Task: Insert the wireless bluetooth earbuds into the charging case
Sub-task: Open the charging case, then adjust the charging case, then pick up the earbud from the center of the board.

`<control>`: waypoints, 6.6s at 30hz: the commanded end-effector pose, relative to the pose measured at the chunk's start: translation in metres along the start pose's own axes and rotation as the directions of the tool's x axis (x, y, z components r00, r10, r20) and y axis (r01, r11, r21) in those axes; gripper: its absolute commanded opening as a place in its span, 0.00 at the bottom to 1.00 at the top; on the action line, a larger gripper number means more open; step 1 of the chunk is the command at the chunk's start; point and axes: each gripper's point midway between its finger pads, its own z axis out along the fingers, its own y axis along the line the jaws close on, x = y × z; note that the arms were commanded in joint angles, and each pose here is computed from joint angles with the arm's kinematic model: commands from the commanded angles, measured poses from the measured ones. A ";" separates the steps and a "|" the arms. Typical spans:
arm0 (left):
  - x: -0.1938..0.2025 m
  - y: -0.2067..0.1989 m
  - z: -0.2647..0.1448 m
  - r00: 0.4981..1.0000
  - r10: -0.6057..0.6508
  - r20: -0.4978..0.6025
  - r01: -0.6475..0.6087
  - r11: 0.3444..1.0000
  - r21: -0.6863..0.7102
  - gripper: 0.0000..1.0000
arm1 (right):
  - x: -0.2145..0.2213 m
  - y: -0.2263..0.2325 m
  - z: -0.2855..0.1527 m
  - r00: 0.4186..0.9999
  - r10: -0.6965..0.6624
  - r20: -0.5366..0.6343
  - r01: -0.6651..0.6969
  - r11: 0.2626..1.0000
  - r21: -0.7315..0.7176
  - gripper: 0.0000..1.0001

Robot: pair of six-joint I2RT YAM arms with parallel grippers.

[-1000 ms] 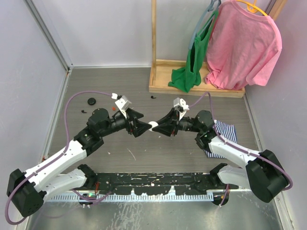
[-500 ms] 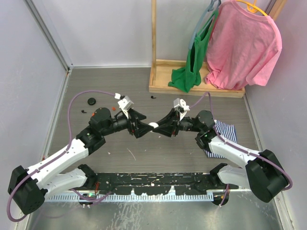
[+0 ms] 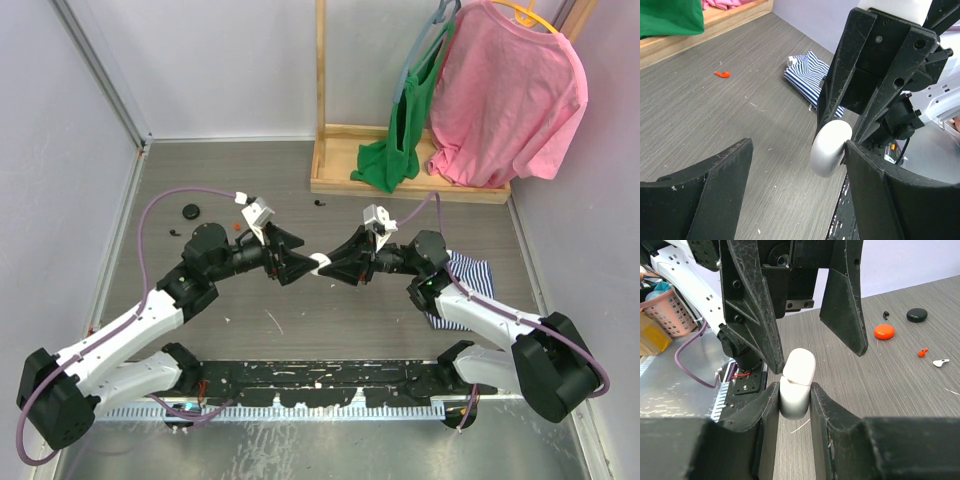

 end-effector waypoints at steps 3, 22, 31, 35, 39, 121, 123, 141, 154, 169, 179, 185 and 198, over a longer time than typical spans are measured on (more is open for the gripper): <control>-0.018 0.011 -0.005 0.997 0.021 0.072 -0.017 0.998 -0.062 0.74 | -0.025 0.026 0.000 0.992 -0.115 0.061 0.121 0.987 -0.105 0.02; -0.023 0.003 -0.009 0.997 0.002 0.081 0.001 0.999 -0.034 0.76 | -0.022 0.022 -0.003 0.980 -0.170 0.102 0.179 0.981 -0.078 0.02; -0.024 -0.009 -0.016 0.995 -0.001 0.096 0.000 1.000 0.012 0.75 | -0.022 0.016 -0.003 0.979 -0.173 0.111 0.179 0.983 -0.045 0.01; -0.021 -0.016 -0.013 0.996 -0.006 0.084 0.001 0.998 0.062 0.74 | -0.022 0.019 -0.001 0.981 -0.161 0.108 0.169 0.983 -0.070 0.01; -0.021 -0.018 -0.010 0.996 -0.010 0.088 0.002 0.996 0.087 0.69 | -0.022 0.022 -0.001 0.982 -0.149 0.112 0.160 0.983 -0.094 0.01; -0.007 -0.040 -0.013 0.966 0.249 -0.067 -0.226 0.943 0.245 0.08 | 0.014 0.018 0.011 0.989 -0.149 -0.019 0.144 0.977 -0.159 0.26; -0.007 -0.040 -0.014 0.965 0.251 -0.071 -0.228 0.943 0.244 0.11 | 0.016 0.017 0.011 0.987 -0.161 -0.017 0.156 0.976 -0.154 0.23; -0.020 -0.005 -0.027 0.978 0.198 -0.060 -0.200 0.979 -0.042 0.78 | 0.027 -0.002 0.007 0.955 -0.293 0.037 0.295 0.954 -0.058 0.12; -0.004 0.109 -0.066 0.996 -0.060 -0.064 -0.002 0.715 -0.699 0.97 | 0.039 -0.017 -0.010 0.938 -0.343 0.051 0.337 0.937 0.098 0.12; 0.066 0.197 -0.146 0.918 -0.368 0.149 0.220 0.160 -0.962 0.98 | 0.044 -0.026 -0.013 0.941 -0.335 0.044 0.326 0.934 0.146 0.11; 0.099 0.233 -0.182 0.828 -0.469 0.307 0.285 -0.118 -0.951 0.98 | 0.046 -0.027 -0.012 0.945 -0.325 0.040 0.316 0.938 0.143 0.10; 0.117 0.251 -0.191 0.795 -0.510 0.328 0.255 -0.209 -0.944 0.98 | 0.048 -0.027 -0.011 0.947 -0.319 0.032 0.312 0.939 0.142 0.10; 0.131 0.283 -0.188 0.747 -0.549 0.374 0.273 -0.259 -0.927 0.70 | 0.055 -0.028 -0.006 0.950 -0.311 0.005 0.308 0.943 0.125 0.10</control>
